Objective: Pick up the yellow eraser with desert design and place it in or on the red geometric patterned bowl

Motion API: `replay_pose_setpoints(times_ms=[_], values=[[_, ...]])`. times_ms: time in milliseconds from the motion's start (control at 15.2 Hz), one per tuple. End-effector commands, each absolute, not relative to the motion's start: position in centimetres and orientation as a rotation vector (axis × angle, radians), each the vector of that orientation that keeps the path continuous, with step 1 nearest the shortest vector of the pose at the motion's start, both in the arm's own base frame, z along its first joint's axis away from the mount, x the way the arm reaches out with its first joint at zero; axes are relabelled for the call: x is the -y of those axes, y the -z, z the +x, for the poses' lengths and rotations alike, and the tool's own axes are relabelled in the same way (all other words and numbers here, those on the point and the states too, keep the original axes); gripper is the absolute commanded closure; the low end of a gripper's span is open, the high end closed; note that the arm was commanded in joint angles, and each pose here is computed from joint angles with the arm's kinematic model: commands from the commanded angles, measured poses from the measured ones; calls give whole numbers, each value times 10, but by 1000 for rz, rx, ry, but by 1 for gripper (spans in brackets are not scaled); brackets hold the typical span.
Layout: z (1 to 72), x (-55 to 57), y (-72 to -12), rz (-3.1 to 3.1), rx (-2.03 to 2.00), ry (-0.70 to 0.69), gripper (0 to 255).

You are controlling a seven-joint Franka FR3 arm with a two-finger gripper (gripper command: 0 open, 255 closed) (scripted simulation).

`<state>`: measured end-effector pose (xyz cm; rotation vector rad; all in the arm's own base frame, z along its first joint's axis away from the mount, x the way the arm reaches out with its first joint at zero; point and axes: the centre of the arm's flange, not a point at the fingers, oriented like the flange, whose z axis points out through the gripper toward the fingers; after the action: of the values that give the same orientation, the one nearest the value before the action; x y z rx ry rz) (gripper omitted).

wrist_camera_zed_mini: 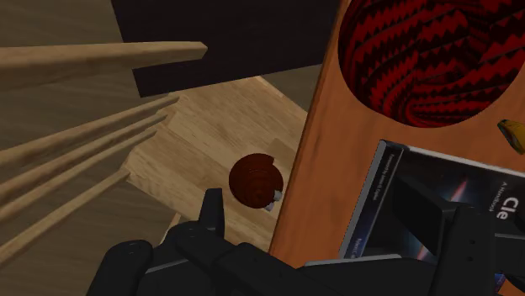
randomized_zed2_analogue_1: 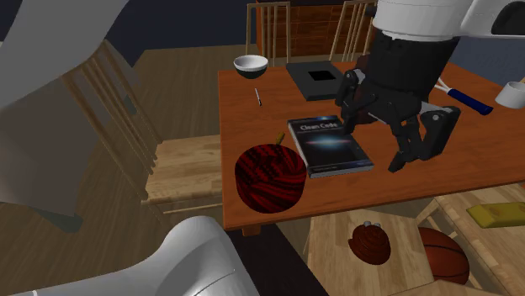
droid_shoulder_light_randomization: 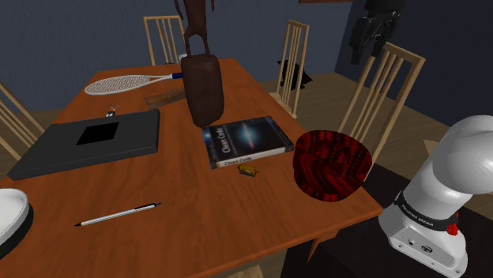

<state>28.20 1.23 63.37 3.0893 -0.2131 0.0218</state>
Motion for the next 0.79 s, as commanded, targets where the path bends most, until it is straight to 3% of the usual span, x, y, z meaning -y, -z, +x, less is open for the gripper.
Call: replay_pose_setpoints(times_ms=[0, 726], values=[[282, -12, -634, 3089, 213, -22, 0], [291, -136, -555, 3045, 487, -45, 0]])
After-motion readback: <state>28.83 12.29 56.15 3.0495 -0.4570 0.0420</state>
